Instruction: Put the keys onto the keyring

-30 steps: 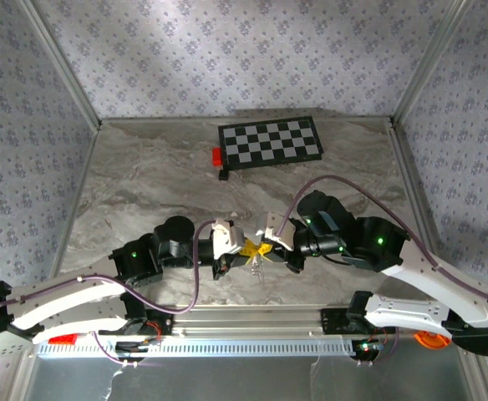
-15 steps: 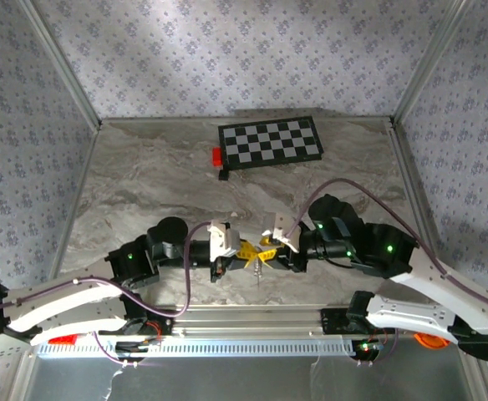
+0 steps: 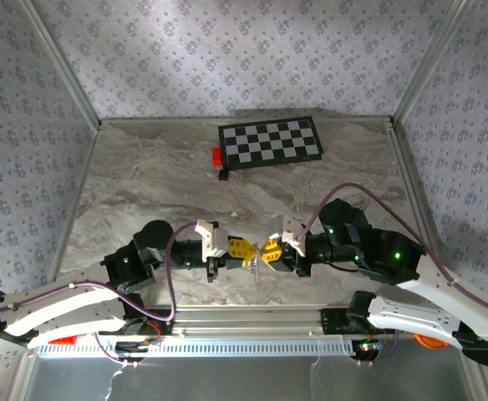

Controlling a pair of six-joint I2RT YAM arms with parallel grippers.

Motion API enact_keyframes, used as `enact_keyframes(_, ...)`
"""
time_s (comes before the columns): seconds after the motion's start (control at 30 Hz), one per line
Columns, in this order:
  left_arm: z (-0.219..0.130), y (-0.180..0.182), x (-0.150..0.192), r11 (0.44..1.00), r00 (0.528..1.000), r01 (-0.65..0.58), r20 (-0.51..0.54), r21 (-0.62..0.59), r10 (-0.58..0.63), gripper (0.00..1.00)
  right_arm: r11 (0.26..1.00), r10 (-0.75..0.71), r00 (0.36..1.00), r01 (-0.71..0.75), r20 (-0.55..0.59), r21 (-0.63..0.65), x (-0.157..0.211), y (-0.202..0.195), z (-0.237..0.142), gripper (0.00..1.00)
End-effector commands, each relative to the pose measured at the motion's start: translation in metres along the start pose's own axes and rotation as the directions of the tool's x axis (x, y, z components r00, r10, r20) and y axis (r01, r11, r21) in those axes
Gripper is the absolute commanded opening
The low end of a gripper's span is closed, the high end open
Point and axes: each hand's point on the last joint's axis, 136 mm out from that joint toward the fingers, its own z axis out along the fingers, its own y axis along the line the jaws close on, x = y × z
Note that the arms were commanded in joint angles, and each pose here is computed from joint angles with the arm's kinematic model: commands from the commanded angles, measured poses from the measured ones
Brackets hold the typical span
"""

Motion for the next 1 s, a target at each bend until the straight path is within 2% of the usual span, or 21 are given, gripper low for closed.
enact_keyframes(0.0,-0.006,-0.008,-0.024,0.999,0.996,-0.023,0.09,0.032,0.02,0.0,1.0,-0.002,1.0,0.002,0.026,-0.017,-0.004,0.004,-0.003,0.14)
enact_keyframes(0.17,-0.004,-0.009,-0.023,0.999,0.996,-0.025,0.091,0.04,0.021,0.0,0.999,0.0,1.0,0.001,0.022,-0.035,-0.001,0.006,-0.002,0.06)
enact_keyframes(0.27,-0.004,-0.011,-0.025,0.998,0.995,-0.03,0.099,0.051,0.025,0.0,0.999,-0.007,1.0,0.008,0.025,-0.038,-0.001,0.008,-0.002,0.06)
enact_keyframes(0.3,-0.004,-0.011,-0.025,0.998,0.995,-0.032,0.099,0.052,0.027,0.0,0.999,-0.011,1.0,0.012,0.026,-0.038,-0.001,0.008,-0.003,0.07)
enact_keyframes(0.47,-0.005,-0.014,-0.026,0.997,0.994,-0.037,0.103,0.064,0.03,0.0,0.998,-0.047,0.994,0.05,0.094,-0.032,-0.009,0.013,-0.015,0.31)
enact_keyframes(0.53,-0.005,-0.015,-0.026,0.997,0.994,-0.036,0.103,0.071,0.028,0.0,0.998,-0.057,0.992,0.06,0.116,-0.019,-0.011,0.014,-0.02,0.36)
enact_keyframes(0.83,-0.003,-0.018,-0.026,0.995,0.995,-0.034,0.1,0.096,0.024,0.0,0.995,-0.083,0.981,0.091,0.177,-0.039,-0.024,0.019,-0.023,0.36)
enact_keyframes(0.97,-0.003,-0.02,-0.026,0.994,0.995,-0.033,0.099,0.105,0.023,0.0,0.994,-0.084,0.981,0.096,0.173,-0.061,-0.024,0.02,-0.018,0.31)
